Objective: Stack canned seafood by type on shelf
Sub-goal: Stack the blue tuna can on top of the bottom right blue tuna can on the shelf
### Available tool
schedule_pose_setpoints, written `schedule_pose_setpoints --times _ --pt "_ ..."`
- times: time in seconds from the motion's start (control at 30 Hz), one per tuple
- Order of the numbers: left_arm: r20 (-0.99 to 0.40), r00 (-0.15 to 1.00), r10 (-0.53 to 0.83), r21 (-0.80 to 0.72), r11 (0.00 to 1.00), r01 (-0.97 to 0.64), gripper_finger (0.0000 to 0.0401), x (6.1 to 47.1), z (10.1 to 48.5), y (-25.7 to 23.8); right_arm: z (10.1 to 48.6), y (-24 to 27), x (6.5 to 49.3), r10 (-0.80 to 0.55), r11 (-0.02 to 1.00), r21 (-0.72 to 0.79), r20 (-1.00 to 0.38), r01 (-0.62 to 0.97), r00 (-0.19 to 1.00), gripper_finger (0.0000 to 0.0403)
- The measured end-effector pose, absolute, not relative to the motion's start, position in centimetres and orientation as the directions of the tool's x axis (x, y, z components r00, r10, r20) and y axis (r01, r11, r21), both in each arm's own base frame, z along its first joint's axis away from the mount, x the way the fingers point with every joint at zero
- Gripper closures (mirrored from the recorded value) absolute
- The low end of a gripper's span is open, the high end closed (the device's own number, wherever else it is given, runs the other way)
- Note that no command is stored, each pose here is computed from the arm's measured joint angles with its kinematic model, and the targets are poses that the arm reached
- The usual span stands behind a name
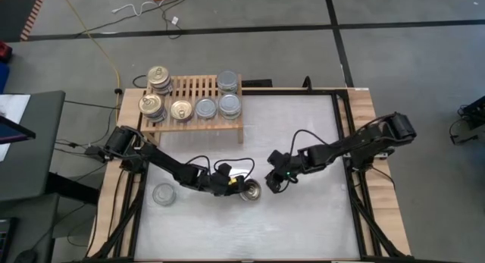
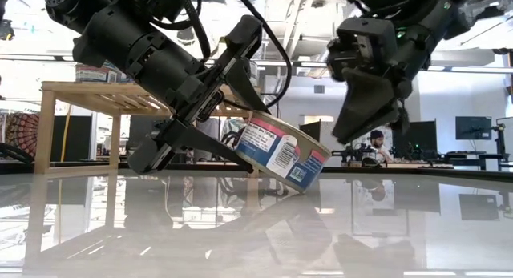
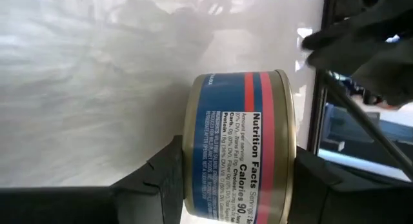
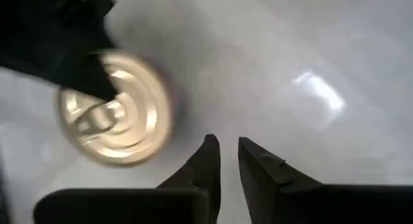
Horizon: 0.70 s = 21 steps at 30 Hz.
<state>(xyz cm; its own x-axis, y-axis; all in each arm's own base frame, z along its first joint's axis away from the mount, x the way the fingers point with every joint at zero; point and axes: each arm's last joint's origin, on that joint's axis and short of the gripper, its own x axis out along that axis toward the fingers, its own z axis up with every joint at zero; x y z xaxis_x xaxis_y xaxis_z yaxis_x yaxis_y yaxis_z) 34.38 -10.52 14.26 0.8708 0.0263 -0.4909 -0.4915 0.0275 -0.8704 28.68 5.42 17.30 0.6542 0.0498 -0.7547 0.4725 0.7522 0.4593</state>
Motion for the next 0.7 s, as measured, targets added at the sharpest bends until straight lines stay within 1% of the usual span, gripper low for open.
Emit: schedule_pose_setpoints --times 0.17,0.27,0.33,0.47,0.53,0.7 --pt "-0.447 0.890 0.087 -0.892 0.028 -0.451 0.0219 33.9 15.3 -10.7 18.7 4.9 26.6 -0.103 0.766 0.321 -0.795 0.558 0.598 0.0311" --pt "-0.416 0.901 0.123 -0.906 0.038 -0.423 0.0219 32.6 16.5 -10.2 19.1 5.0 25.5 -0.189 0.764 0.239 -0.805 0.599 0.562 0.0310" --pt "-0.387 0.910 0.152 -0.916 0.048 -0.397 0.0219 31.4 17.6 -9.7 19.2 5.1 25.1 -0.227 0.757 0.210 -0.803 0.619 0.551 0.0310" --pt "-0.297 0.922 0.249 -0.946 0.056 -0.320 0.0219 28.7 20.4 -8.4 19.2 5.4 25.1 -0.250 0.758 0.200 -0.790 0.620 0.560 0.0310" --pt "-0.268 0.911 0.314 -0.952 0.056 -0.299 0.0219 27.2 21.5 -7.7 19.1 5.5 25.3 -0.251 0.757 0.204 -0.786 0.620 0.565 0.0310" --pt "-0.199 0.872 0.448 -0.960 0.092 -0.266 0.0219 24.7 24.6 -6.6 18.6 5.3 25.4 -0.261 0.757 0.177 -0.800 0.629 0.539 0.0310"
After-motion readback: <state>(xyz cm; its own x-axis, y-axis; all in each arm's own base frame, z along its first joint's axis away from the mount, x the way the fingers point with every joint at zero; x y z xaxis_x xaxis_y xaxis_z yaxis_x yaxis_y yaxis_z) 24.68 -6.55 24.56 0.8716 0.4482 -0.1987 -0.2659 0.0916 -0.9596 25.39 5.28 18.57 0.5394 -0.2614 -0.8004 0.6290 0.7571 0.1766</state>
